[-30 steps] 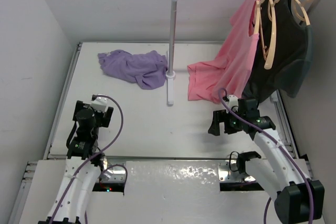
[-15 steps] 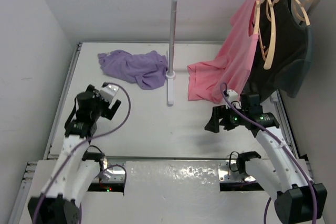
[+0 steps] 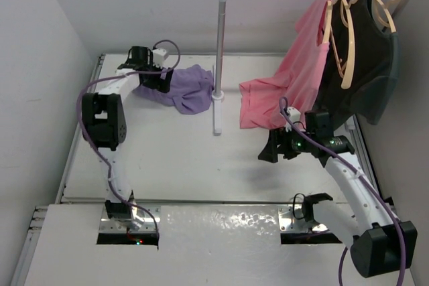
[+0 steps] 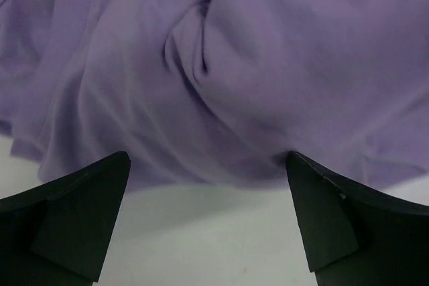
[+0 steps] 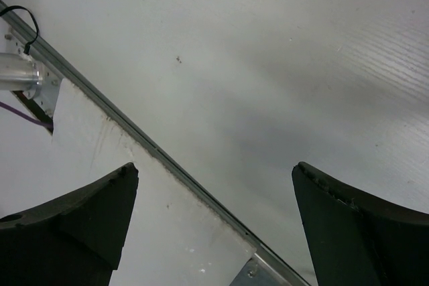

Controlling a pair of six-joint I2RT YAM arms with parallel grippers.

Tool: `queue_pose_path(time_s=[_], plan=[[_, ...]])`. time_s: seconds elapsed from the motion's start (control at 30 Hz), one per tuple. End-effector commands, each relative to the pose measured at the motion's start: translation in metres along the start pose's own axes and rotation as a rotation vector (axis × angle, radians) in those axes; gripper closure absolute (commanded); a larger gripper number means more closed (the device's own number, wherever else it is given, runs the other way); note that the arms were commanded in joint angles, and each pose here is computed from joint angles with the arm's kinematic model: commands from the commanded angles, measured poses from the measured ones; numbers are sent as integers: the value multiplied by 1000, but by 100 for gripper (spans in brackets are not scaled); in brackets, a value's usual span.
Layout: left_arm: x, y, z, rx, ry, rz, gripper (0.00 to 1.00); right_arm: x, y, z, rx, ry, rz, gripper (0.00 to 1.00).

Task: Place the t-shirt on the hanger
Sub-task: Pick up the T-shirt from the center of the board, then place the T-shirt at the center of the board.

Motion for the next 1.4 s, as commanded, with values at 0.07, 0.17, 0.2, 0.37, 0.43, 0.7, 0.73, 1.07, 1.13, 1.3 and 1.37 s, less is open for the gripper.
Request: queue_pose_path(time_s=[0.07,0.17,0.2,0.37,0.43,0.7,0.73,1.07,1.13,1.3,1.37], plan=[[-6,2,43,-24,23,-74,3,-5,1,5,-4,-20,-19,7],[-3,-17,54,44,4,-71,39,-2,-3,8,7,1,-3,8],[1,-22,55,64,10,-75,53,-2,-3,9,10,10,-3,9],[19,-49,21,145,55,-70,100,-13,6,7,12,16,-42,15],[-3,-57,-26,172,-40,34,100,-15,20,10,-10,31,-99,18],[-51,-122,-227,315,-373,455,100,-29,78,27,-26,85,-324,22],[-47,-133,-240,357,-371,460,100,-34,93,25,-71,70,-345,23],[-45,-231,-220,631,-348,244,62,-69,122,2,-80,-62,-368,18],[-57,-226,-192,587,-359,136,12,-70,108,2,13,-57,-333,13],[-59,-188,-154,396,-214,140,0,-77,87,-2,148,-83,-309,10],[-53,-160,-155,261,-188,152,0,-78,91,0,119,-94,-311,27]])
Point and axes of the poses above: each gripper's point midway between its finger pads, its own z axis out along the fingers, its own y axis along the line the jaws close on, x = y × z, the point moved 1 cm from there along -z, back along the fingers, and after that the axes turned 12 degrees about z, right-handed, at the moved point
